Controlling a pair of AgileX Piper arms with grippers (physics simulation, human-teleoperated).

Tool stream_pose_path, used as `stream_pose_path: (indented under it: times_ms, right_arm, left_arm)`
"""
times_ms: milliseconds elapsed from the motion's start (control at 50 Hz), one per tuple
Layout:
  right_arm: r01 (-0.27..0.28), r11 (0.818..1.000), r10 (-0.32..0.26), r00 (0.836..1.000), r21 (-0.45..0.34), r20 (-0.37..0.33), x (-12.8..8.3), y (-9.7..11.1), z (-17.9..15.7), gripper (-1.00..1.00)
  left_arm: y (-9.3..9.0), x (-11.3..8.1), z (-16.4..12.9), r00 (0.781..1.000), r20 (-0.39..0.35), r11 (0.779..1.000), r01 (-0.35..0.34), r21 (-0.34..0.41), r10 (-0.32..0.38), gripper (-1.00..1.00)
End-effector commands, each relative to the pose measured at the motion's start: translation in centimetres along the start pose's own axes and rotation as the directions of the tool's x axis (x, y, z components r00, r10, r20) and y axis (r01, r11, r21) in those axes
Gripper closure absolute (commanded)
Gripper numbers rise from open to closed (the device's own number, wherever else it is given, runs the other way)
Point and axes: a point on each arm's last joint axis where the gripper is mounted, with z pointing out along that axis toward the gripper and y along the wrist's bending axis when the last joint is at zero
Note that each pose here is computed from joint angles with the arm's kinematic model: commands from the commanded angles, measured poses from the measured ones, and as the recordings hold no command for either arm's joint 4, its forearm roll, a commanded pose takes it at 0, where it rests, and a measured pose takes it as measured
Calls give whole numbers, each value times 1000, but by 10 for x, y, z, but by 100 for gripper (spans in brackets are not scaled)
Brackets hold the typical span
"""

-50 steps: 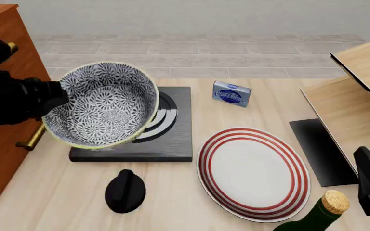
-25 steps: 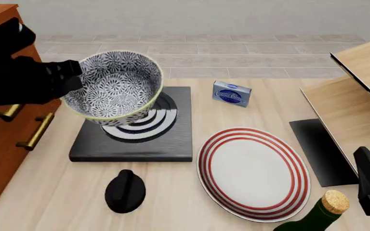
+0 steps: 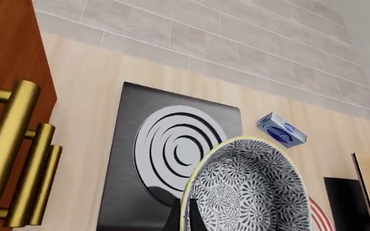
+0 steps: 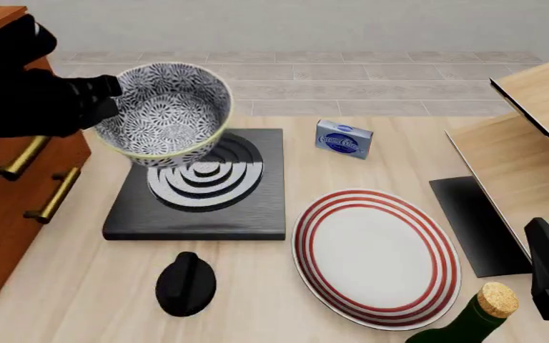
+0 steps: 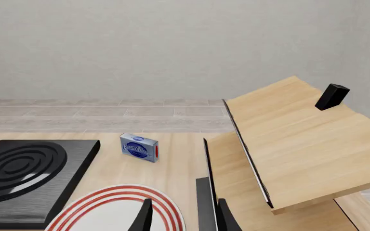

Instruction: Put the bowl on the stove.

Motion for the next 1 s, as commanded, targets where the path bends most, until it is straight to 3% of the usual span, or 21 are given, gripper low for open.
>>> stream_pose_path:
  times_ms: [20, 720, 1000]
  right_arm:
    - [0, 1000, 0, 1000, 0, 0, 0, 0, 0, -100]
    - [0, 1000, 0, 1000, 0, 0, 0, 0, 0, -100]
    - [0, 1000, 0, 1000, 0, 0, 0, 0, 0, -100]
  left_arm:
    - [6, -9, 11, 1000, 26, 1000, 4, -17, -3, 100]
    - [9, 14, 56, 999, -23, 999, -43, -13, 42, 100]
    - [7, 12, 62, 999, -18, 999, -46, -8, 46, 100]
